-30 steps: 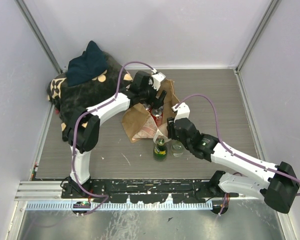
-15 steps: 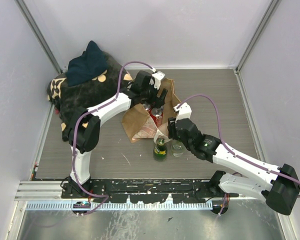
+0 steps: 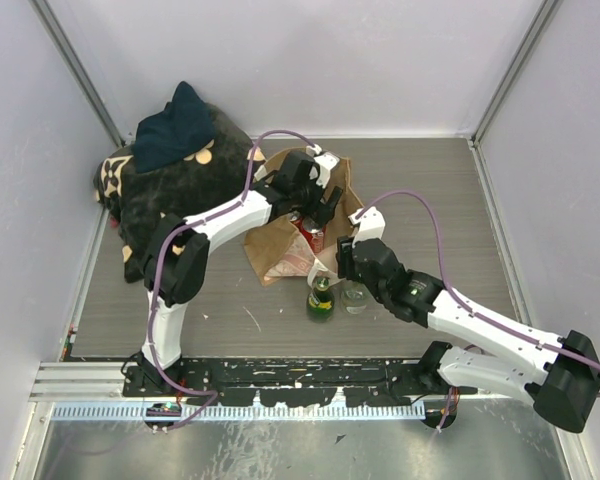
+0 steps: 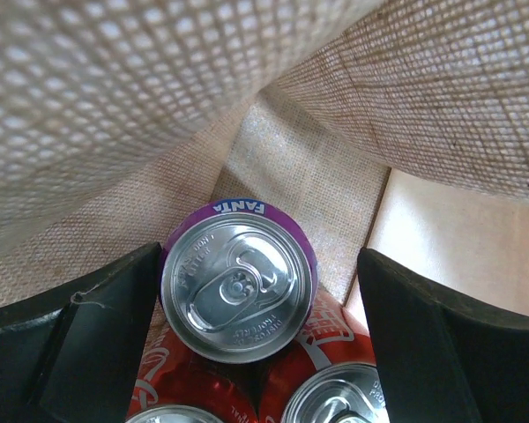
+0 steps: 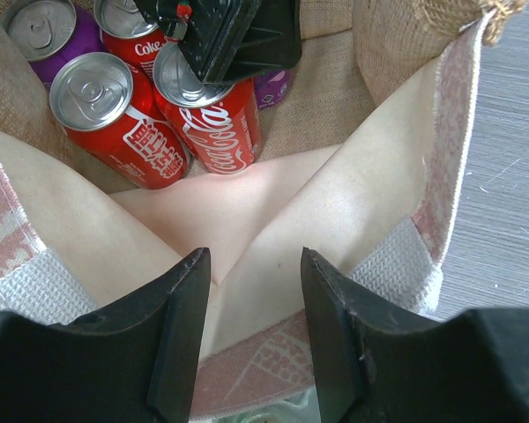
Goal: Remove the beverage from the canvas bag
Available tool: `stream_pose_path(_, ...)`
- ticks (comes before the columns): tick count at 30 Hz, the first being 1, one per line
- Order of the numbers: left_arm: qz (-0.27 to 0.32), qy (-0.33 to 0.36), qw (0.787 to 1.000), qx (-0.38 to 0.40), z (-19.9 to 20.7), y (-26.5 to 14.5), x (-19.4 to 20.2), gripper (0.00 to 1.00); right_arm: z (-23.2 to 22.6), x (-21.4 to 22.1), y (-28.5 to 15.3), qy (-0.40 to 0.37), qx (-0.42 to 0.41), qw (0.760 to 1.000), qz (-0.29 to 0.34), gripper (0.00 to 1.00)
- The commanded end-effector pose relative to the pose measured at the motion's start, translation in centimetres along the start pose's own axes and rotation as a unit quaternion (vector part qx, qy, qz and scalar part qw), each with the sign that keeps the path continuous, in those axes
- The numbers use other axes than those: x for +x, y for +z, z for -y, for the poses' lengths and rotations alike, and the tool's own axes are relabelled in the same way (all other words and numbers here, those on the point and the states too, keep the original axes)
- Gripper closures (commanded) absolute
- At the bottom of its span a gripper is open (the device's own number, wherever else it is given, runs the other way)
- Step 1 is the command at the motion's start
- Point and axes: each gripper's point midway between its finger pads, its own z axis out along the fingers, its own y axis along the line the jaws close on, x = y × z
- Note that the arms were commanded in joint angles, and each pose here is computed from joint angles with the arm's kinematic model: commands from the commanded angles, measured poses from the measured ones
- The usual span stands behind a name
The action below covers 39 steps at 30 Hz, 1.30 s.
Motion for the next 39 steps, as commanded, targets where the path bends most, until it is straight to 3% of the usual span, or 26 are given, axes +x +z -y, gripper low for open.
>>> stream_pose_path(1,-0.035,0.001,0.999,-0.009,-0.5,1.6,2.8,0.02,0.5,-0.9,-0.4,0.012,0.010,1.000,0.019,0.48)
stream_pose_path(5,-0.037,0.001,0.999,-0.015,-0.7,2.0,3.3,0.01,0.7,-0.8,-0.6,0.014,0.013,1.000,0.021,0.48)
stream_pose_path(7,-0.032,0.001,0.999,-0.017,-0.7,2.0,3.1,0.08,0.7,-0.8,-0.6,0.015,0.013,1.000,0.021,0.48)
stream_pose_path(9,-0.022,0.002,1.000,-0.019,-0.9,2.1,2.6,0.29,0.7,-0.7,-0.5,0.015,0.013,1.000,0.020,0.48)
stream_pose_path(13,-0.019,0.007,0.999,-0.030,-1.3,2.4,2.4,0.52,0.6,-0.5,-0.3,0.014,0.014,1.000,0.018,0.48)
stream_pose_path(17,-0.022,0.008,0.999,-0.031,-1.3,2.4,2.3,0.93,0.6,-0.4,-0.2,0.011,0.014,1.000,0.017,0.48)
stream_pose_path(18,-0.020,0.008,0.999,-0.033,-1.4,2.3,2.2,1.00,0.6,-0.5,-0.2,0.011,0.015,1.000,0.018,0.48)
stream_pose_path(22,0.006,0.015,1.000,-0.026,-1.1,1.0,0.4,1.00,0.8,-0.7,-0.2,0.011,0.019,0.999,0.023,0.48)
stream_pose_path(33,0.176,0.063,0.982,-0.013,0.4,-7.9,-12.8,1.00,1.0,-1.5,-0.1,0.018,0.029,0.999,0.040,0.50)
stream_pose_path(39,0.223,0.068,0.973,0.003,1.5,-12.2,-15.9,1.00,1.3,-2.6,0.1,0.020,0.042,0.997,0.060,0.50)
